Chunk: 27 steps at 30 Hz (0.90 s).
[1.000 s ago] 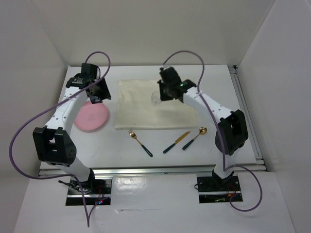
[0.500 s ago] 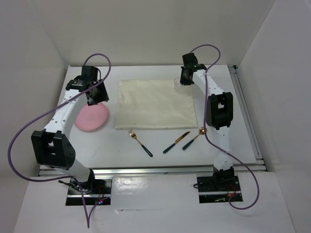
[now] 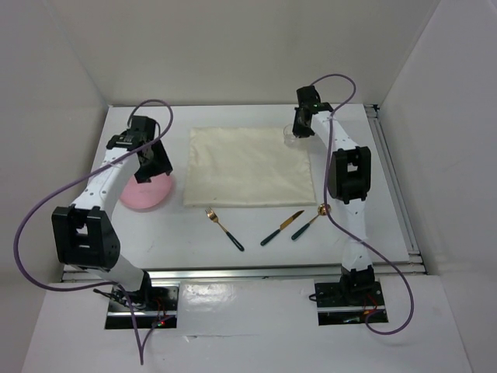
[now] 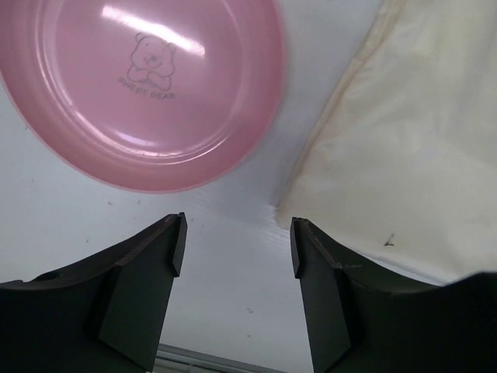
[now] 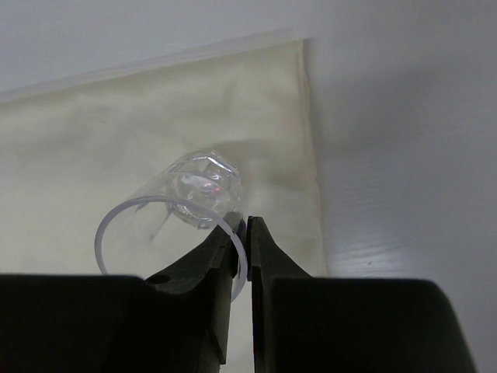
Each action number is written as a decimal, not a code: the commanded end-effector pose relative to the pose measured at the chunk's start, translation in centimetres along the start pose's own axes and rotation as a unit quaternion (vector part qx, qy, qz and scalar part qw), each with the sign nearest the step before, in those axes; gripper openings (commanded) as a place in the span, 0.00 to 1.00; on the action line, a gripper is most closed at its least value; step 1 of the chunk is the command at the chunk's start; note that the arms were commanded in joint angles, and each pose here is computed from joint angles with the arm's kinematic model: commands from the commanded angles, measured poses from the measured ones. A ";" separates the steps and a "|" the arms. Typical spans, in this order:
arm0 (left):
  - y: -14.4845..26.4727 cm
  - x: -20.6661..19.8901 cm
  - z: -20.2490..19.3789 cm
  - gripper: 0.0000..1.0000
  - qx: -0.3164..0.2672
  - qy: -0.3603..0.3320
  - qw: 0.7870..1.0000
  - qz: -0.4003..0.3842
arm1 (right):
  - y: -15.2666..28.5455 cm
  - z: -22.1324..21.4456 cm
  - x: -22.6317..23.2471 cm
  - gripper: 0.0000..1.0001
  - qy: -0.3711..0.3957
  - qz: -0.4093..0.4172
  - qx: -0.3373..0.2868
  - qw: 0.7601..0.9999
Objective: Set the dinner table for one person
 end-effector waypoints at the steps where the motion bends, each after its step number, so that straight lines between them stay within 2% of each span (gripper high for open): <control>1: -0.1 2.7 -0.9 0.73 0.011 0.053 0.998 0.042 | -0.4 1.3 0.2 0.17 -0.013 0.007 -0.022 1.000; 3: -0.4 3.7 -1.3 0.74 0.011 0.075 0.996 0.057 | -0.8 0.9 0.4 0.35 -0.013 0.012 -0.017 1.000; 4: -0.5 4.4 -1.6 0.77 0.014 0.083 0.994 0.063 | -0.8 1.1 0.4 0.48 -0.013 0.013 -0.021 1.000; 5: -0.3 4.4 -1.5 0.79 0.019 0.092 0.994 0.054 | -0.3 1.6 0.6 0.72 -0.014 0.019 -0.027 0.999; 7: -0.4 5.1 -1.8 0.83 0.029 0.104 0.992 0.061 | 1.0 2.3 0.8 0.89 -0.019 0.027 -0.037 0.999; 9: -0.7 6.0 -2.3 0.93 0.045 0.114 0.990 0.069 | 2.3 3.5 1.1 0.97 -0.026 0.042 -0.056 0.997; 12: -1.3 8.1 -3.2 0.96 0.062 0.138 0.984 0.099 | 6.2 6.0 1.3 1.00 -0.028 0.050 -0.105 0.993; 17: -1.3 11.5 -4.0 0.95 0.061 0.216 0.967 0.121 | 13.1 9.0 0.6 1.00 -0.035 0.058 -0.172 0.983; 23: -3.3 13.8 -3.4 0.93 0.052 0.314 0.941 0.115 | 17.9 9.2 0.6 1.00 -0.034 0.080 -0.203 0.975; 25: -4.3 13.3 -3.0 0.93 0.059 0.330 0.937 0.093 | 18.8 8.9 0.7 1.00 -0.033 0.088 -0.208 0.974; 27: -5.3 13.5 -2.9 0.90 0.066 0.345 0.931 0.102 | 20.0 8.5 0.6 1.00 -0.032 0.093 -0.213 0.972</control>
Point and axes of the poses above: each gripper's point midway between its finger pads, its own y axis back along the fingers, its own x axis along the line the jaws close on, z = x × y, the point moved 1 cm from there along y, back along the fingers, and after that the axes turned 14 degrees about y, right-handed, at the moved point
